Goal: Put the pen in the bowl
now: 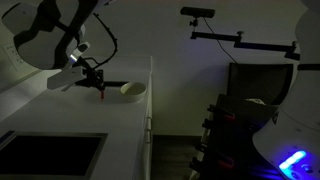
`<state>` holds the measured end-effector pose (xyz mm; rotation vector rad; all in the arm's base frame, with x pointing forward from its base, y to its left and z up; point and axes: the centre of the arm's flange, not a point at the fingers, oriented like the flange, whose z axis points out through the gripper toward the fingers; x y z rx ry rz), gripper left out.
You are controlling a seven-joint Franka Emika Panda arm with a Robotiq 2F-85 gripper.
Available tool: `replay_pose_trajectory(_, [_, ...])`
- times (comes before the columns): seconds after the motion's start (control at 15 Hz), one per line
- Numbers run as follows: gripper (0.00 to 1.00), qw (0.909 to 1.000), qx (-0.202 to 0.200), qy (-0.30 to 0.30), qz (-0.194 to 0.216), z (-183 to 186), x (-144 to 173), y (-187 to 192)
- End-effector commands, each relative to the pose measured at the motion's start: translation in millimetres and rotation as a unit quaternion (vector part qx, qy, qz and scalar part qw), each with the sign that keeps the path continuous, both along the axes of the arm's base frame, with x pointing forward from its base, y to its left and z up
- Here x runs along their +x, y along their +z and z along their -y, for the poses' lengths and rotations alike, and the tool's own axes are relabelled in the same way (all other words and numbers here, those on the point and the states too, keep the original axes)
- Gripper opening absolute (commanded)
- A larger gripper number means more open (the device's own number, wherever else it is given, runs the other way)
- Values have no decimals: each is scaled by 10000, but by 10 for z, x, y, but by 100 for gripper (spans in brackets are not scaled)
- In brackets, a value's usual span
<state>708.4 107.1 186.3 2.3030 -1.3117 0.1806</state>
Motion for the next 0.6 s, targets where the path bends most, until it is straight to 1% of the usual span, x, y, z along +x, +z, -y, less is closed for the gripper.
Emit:
replay_pose_trajectory(0.0, [3, 9948, -829, -583, 114, 17, -191, 219])
replay_pose_trajectory(0.07, [3, 9922, -1004, -718, 152, 41, -216, 269])
replay_pose_trajectory(0.2, [3, 9877, -1229, -951, 170, 101, -262, 343])
replay_pose_trajectory(0.33, [3, 9839, -1361, -1144, 162, 184, -312, 385])
replay_pose_trajectory(0.53, [3, 9797, -1443, -1387, 83, 338, -391, 362])
